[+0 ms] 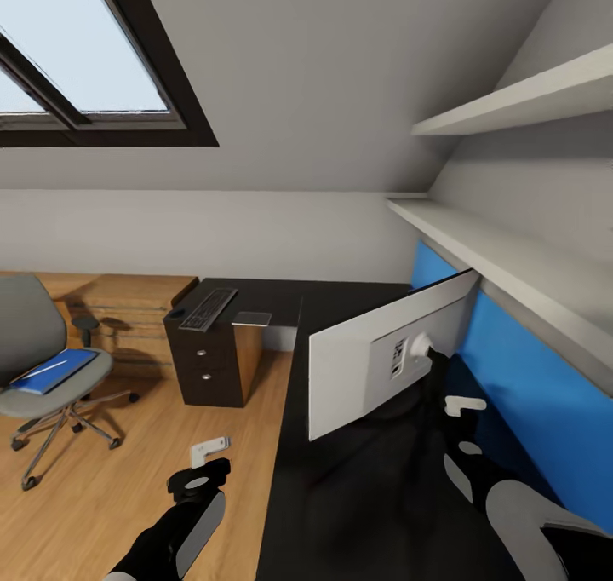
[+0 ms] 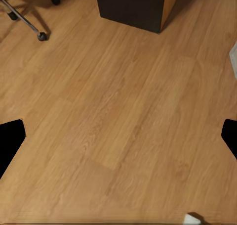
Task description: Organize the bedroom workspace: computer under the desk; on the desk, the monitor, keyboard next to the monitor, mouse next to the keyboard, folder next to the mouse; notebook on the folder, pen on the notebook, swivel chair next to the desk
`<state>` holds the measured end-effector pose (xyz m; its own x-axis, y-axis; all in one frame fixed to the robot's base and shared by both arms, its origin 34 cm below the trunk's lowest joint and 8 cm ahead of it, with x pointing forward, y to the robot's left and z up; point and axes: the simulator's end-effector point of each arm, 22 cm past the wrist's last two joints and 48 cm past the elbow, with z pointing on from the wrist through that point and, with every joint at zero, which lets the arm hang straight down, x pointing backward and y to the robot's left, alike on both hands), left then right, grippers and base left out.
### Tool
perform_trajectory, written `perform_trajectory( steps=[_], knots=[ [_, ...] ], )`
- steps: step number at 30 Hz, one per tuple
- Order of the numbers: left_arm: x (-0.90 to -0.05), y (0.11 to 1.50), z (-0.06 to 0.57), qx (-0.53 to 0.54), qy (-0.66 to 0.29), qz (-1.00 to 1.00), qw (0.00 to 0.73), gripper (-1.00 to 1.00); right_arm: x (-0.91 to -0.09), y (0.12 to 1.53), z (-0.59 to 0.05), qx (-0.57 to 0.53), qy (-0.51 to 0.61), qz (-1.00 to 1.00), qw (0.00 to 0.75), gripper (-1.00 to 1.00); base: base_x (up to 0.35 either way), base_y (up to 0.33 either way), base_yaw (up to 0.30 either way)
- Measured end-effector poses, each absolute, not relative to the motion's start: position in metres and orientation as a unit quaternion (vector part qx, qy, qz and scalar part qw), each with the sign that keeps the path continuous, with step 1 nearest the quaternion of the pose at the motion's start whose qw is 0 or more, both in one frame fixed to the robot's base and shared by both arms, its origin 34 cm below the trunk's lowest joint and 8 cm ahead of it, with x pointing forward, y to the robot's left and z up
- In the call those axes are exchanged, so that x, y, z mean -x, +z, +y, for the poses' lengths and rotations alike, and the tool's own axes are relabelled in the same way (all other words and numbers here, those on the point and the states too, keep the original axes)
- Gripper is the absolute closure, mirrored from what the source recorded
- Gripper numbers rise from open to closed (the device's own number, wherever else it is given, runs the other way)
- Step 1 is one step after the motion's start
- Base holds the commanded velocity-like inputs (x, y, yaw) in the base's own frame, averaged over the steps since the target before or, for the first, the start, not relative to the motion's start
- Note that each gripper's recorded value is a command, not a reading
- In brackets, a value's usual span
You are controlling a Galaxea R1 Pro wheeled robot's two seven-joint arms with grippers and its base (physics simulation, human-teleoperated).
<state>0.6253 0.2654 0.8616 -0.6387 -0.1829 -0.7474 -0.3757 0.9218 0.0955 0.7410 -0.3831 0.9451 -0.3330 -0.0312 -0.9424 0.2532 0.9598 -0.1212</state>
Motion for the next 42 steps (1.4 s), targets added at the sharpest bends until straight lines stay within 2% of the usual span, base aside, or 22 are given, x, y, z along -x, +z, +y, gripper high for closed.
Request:
perform_trajectory(
  steps=[6, 11, 23, 31, 42],
  knots=[
    [-0.625, 0.861, 0.265, 0.156, 0.122, 0.897, 0.395, -1.0, -0.747, 0.955, -0.378, -0.073, -0.122, 0.799, 0.584, -1.0, -0.268, 0.228, 0.0],
    [-0.625, 0.861, 0.265, 0.155, 0.121, 0.898, 0.394, -1.0, -0.762, 0.984, -0.34, -0.076, -0.099, 0.778, 0.616, -1.0, -0.238, 0.251, 0.0],
    [-0.625, 0.861, 0.263, 0.153, 0.12, 0.898, 0.394, -1.0, -0.662, 1.009, -0.341, -0.111, -0.128, 0.79, 0.589, -1.0, -0.164, 0.285, 0.0],
    [-0.625, 0.861, 0.262, 0.152, 0.118, 0.899, 0.394, -1.0, -0.655, 1.007, -0.33, -0.115, -0.12, 0.793, 0.585, -1.0, 0.006, 0.327, 0.0],
    [-0.628, 0.86, 0.254, 0.144, 0.1, 0.901, 0.397, -1.0, -0.654, 1.009, -0.329, -0.115, -0.121, 0.79, 0.59, -1.0, 0.219, 0.222, 0.0]
  ],
)
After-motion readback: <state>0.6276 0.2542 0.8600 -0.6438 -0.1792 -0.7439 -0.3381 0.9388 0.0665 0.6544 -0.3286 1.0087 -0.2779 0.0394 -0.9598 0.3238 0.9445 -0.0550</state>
